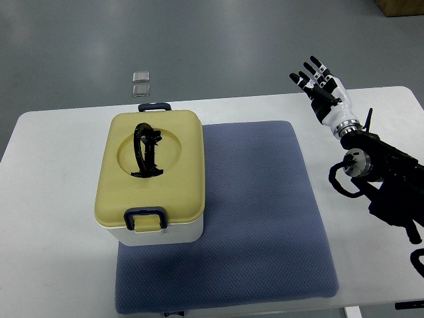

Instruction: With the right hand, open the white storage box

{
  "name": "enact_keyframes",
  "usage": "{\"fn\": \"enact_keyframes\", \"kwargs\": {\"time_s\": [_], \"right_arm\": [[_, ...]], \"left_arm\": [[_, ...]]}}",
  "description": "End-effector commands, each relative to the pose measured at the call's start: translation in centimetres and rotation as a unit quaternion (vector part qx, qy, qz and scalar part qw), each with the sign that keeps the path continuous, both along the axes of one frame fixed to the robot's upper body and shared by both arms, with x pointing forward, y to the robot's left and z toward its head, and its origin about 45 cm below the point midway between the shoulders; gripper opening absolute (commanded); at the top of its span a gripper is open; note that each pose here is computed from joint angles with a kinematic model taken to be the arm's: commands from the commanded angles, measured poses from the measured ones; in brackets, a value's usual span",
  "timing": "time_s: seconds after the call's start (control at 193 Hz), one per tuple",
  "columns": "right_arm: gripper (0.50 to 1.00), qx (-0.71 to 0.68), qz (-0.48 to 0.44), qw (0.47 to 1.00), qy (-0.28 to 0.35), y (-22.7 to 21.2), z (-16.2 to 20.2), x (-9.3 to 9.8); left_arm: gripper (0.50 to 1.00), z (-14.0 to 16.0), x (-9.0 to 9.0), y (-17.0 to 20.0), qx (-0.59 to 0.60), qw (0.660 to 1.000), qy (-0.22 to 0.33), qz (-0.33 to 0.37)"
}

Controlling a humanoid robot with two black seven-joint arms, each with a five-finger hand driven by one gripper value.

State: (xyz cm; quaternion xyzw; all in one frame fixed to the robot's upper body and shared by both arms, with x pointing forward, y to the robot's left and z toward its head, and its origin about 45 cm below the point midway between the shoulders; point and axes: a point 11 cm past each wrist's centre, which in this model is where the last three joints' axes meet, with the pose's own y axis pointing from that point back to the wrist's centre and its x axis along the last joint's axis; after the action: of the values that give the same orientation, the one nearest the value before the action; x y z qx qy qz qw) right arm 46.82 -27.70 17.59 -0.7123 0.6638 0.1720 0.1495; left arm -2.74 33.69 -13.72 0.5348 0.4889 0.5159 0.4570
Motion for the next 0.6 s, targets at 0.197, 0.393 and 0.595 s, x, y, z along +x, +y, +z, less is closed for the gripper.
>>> {"fn": "enact_keyframes", "kwargs": {"time_s": [0.197,0.393,0.595], "right_arm": [[0.932,0.0,0.0,1.0,0.001,-0.04,-0.13,-0.07],[0.932,-0.002,0.0,1.0,-0.001,-0.18,0.07,0.01],[0.932,-0.004,0.01,1.0,-0.008,0.02,0.72,0.24]], "left_arm": [[1.0,0.02,-0.01,0.14,0.002,1.0,0.0,-0.001],[1.0,0.02,-0.01,0.14,0.002,1.0,0.0,-0.001],[1.0,0.02,0.0,0.14,0.002,1.0,0.0,0.0]]}}
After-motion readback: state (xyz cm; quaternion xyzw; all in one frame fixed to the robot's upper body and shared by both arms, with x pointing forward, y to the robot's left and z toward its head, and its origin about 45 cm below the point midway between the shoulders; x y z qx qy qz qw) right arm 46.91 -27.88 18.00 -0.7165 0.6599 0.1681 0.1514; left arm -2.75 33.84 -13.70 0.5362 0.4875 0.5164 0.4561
